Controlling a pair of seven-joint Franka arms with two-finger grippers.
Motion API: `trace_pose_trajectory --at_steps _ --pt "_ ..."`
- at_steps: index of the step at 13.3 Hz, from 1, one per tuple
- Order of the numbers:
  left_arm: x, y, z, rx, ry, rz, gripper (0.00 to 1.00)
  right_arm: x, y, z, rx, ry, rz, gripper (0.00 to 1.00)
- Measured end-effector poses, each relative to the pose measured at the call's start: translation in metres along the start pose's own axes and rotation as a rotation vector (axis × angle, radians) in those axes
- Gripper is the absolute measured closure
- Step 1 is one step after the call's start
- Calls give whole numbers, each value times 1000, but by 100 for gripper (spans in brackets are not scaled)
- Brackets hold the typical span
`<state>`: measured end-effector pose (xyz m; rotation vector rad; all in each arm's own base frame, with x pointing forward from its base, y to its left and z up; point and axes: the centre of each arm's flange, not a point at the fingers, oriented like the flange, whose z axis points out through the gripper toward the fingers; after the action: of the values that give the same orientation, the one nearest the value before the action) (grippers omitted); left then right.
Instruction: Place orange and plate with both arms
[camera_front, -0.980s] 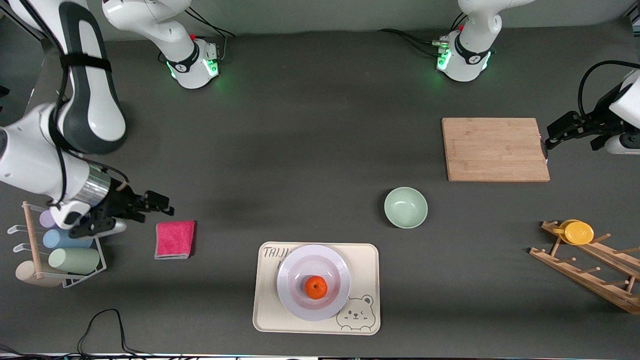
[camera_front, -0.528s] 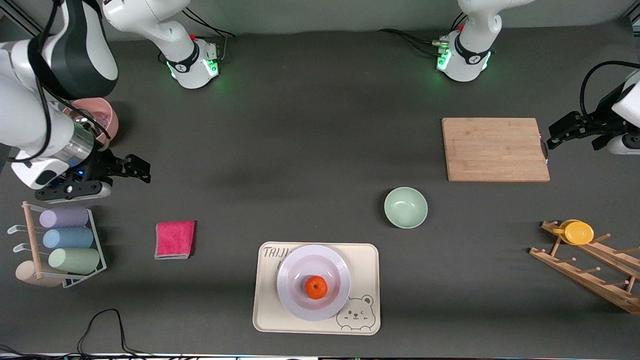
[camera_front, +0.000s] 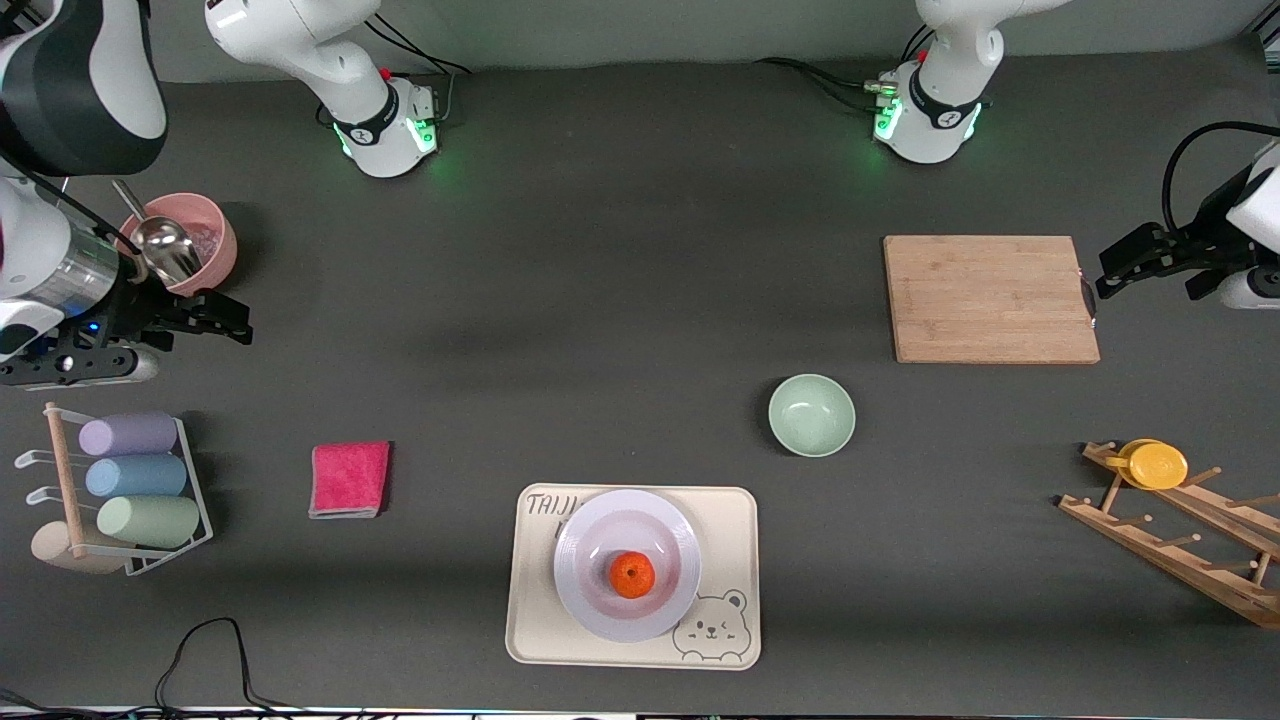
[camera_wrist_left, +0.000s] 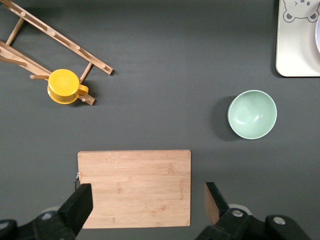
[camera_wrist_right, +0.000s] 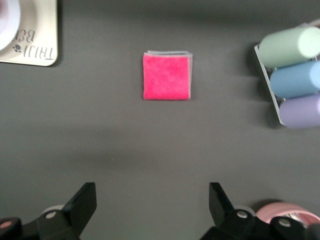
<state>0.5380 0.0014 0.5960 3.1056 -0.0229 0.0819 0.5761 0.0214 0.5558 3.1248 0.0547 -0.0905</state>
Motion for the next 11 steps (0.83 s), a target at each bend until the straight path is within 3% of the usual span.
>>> trace_pose_trajectory --at_steps 7,11 --pt "0 1 0 0 0 1 0 4 20 -21 -7 35 38 0" --pt "0 1 0 0 -1 1 0 -3 34 -29 23 32 51 0"
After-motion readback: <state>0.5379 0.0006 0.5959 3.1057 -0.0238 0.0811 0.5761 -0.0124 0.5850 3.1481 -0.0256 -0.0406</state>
